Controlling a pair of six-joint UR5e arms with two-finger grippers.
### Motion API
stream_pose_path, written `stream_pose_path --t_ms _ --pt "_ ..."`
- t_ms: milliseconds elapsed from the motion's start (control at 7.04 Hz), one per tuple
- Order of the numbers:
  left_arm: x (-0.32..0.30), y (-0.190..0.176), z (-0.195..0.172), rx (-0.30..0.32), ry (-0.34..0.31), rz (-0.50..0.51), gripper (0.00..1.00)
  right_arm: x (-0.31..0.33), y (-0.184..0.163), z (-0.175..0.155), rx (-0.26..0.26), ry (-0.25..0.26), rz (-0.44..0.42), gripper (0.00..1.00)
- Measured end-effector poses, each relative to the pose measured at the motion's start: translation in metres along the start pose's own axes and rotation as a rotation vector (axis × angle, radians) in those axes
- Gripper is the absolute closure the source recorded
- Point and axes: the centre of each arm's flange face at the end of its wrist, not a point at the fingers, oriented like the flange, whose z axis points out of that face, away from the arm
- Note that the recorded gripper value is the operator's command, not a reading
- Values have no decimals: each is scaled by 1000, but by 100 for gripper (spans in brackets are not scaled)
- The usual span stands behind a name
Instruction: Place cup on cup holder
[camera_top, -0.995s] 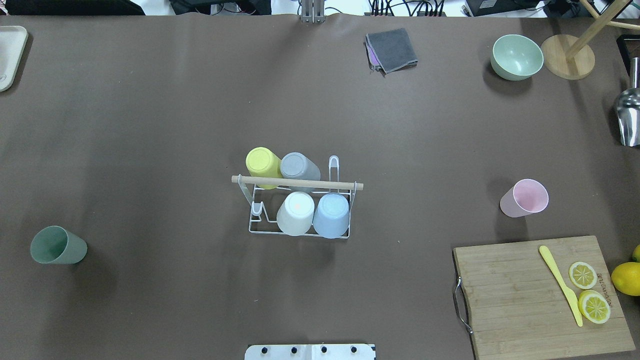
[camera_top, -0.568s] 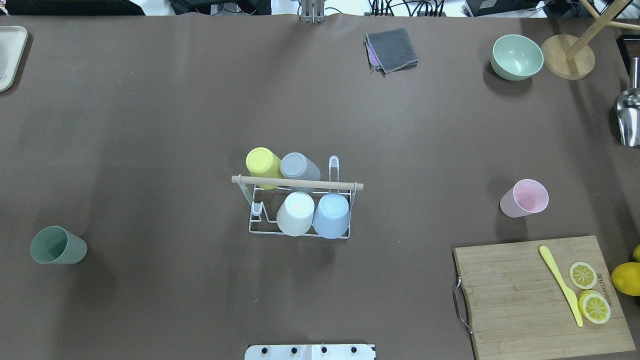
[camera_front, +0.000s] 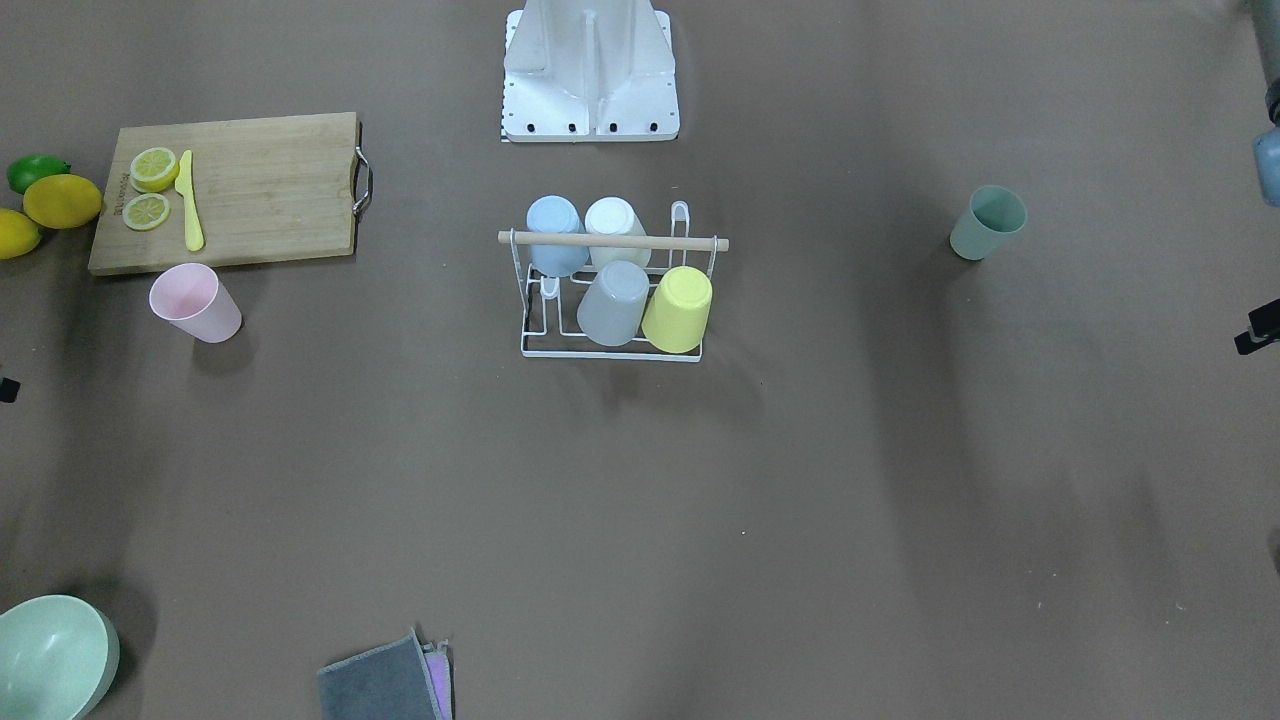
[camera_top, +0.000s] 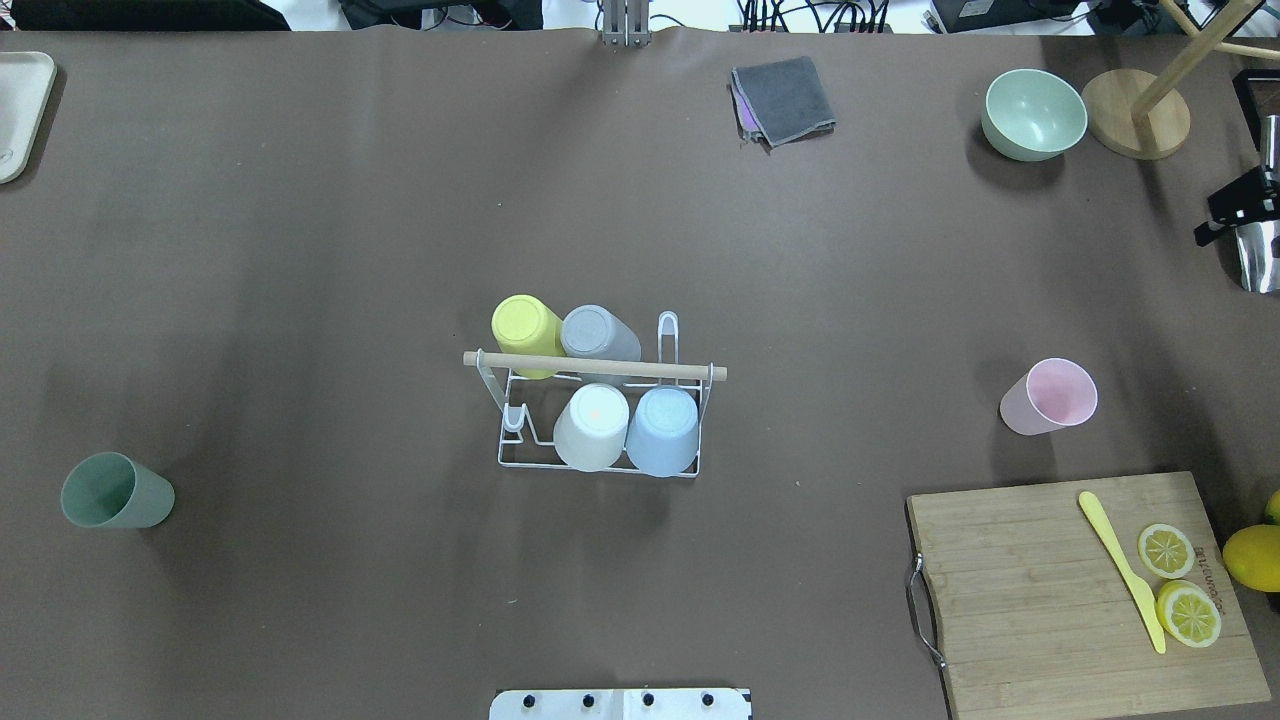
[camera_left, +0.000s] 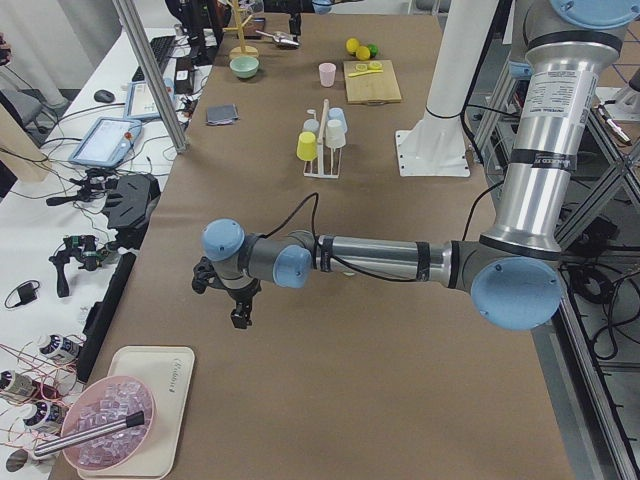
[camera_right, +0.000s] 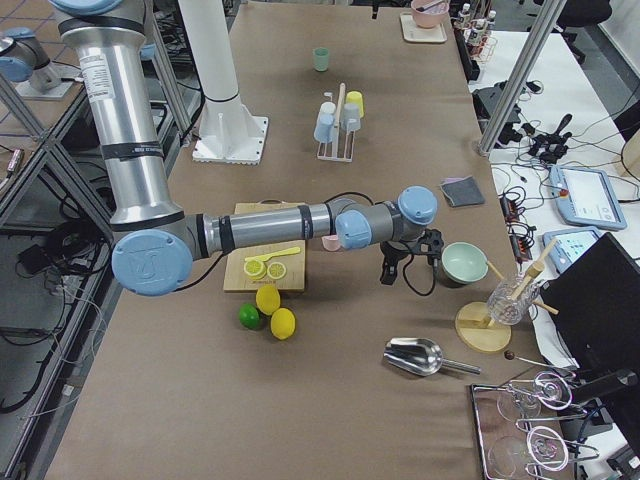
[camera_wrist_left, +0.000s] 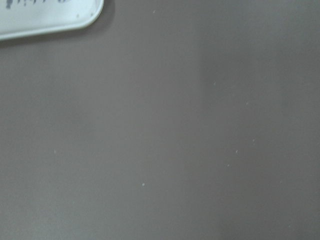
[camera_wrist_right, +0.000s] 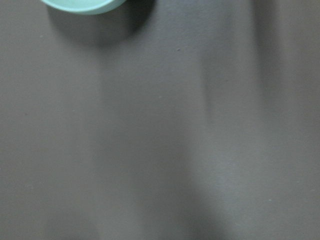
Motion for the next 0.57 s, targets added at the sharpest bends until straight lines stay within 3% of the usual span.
stream_pose_path --t_ms 284,568 --pt "34 -56 -19 37 -66 -52 2 -58 -16 13 -43 21 -17 7" --pt "74 -98 -33 7 -85 -116 2 -92 -24 15 -81 44 -4 7"
